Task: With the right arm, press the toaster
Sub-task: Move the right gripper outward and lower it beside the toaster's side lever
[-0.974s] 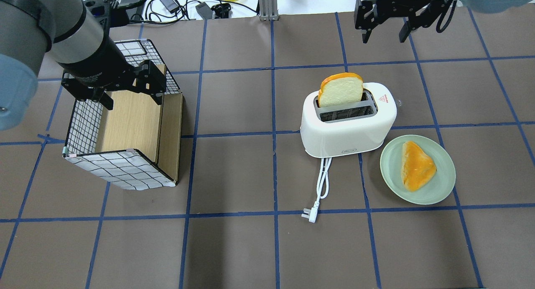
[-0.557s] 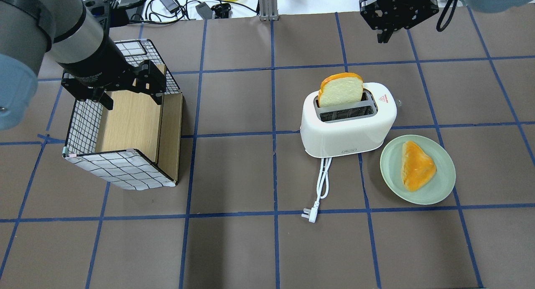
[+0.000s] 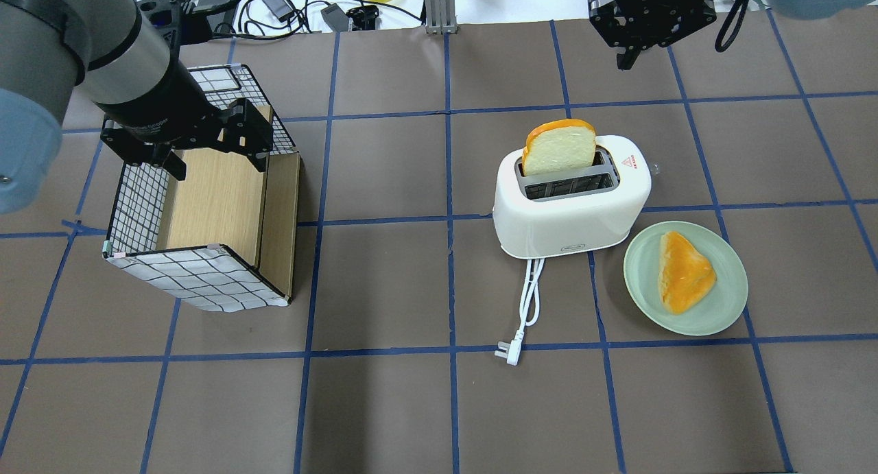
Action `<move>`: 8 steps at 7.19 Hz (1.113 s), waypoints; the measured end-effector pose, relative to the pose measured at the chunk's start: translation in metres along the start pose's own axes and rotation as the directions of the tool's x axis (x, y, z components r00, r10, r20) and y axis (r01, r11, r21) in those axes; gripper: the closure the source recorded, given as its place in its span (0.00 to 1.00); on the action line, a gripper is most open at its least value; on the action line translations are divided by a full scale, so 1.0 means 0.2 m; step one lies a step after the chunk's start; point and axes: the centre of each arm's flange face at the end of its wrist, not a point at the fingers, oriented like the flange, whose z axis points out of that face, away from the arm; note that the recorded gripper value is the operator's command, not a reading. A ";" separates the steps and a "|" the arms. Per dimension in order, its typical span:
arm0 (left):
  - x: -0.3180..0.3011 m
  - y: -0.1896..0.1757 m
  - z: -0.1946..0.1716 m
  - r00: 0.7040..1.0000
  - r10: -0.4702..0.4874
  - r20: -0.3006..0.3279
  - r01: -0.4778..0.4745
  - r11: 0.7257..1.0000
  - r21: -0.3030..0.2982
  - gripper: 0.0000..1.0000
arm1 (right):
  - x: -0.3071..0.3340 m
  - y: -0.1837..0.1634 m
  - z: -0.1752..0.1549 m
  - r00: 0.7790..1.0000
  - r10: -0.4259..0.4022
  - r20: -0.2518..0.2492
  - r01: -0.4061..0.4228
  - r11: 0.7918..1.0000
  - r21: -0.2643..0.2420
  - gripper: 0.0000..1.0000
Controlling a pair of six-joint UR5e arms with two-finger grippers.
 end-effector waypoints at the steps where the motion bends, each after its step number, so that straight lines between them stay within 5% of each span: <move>1: 0.00 0.00 0.00 1.000 0.000 0.000 0.000 1.000 0.000 0.00 | 0.03 -0.02 0.00 0.999 0.017 0.027 -0.017 1.000 -0.002 1.00; 4: 0.00 0.00 0.00 1.000 0.000 0.001 0.000 1.000 0.000 0.00 | 0.28 -0.09 0.01 0.994 0.076 0.080 -0.074 0.997 -0.023 1.00; 8: 0.00 0.00 0.00 1.000 0.000 0.001 0.000 1.000 0.000 0.00 | 0.73 -0.16 0.16 0.963 0.098 0.250 -0.083 0.994 -0.070 1.00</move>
